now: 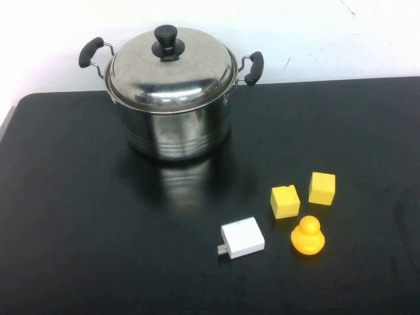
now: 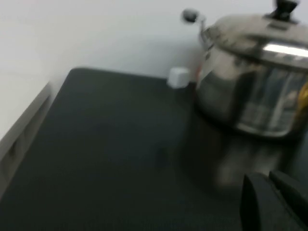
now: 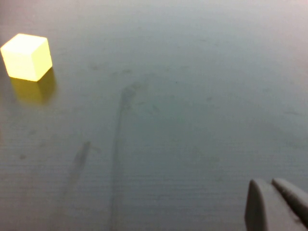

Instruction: Cover the pot

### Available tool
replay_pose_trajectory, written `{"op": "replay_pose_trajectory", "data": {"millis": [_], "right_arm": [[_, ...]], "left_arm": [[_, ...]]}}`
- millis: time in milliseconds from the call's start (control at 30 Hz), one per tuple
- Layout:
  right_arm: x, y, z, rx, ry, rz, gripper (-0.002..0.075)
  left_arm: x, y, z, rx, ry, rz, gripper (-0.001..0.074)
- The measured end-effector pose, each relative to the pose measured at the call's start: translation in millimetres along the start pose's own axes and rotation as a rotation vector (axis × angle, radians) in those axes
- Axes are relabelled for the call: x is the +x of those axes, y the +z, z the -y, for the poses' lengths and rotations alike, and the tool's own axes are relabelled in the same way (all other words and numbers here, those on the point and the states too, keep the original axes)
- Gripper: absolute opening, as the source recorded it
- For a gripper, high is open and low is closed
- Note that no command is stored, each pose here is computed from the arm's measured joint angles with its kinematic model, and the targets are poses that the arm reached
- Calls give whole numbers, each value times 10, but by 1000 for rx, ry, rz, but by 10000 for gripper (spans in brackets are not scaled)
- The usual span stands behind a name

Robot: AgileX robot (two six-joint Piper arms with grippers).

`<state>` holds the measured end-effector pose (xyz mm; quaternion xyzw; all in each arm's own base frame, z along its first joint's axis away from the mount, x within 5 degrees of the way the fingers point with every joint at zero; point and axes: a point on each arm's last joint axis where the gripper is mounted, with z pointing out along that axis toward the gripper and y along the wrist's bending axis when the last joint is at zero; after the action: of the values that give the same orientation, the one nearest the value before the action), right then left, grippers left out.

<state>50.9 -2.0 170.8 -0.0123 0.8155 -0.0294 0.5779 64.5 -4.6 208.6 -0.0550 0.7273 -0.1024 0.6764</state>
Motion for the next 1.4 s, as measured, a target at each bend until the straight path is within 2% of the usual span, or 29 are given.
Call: {"op": "replay_pose_trajectory", "data": {"millis": [200,500,1000,1400], "right_arm": [[0,0,0,0,0,0,-2],[0,0,0,0,0,0,-2],[0,0,0,0,0,0,-2],[0,0,0,0,0,0,-2]], "left_arm": [[126,-54,-46,-23,-20,11,-1],[317,-86,-107,-95,-57,-190,-1],[311,-94,-105,-94,-68,-183,-1],[311,-94,-105,-79,85,-190,-1]]}}
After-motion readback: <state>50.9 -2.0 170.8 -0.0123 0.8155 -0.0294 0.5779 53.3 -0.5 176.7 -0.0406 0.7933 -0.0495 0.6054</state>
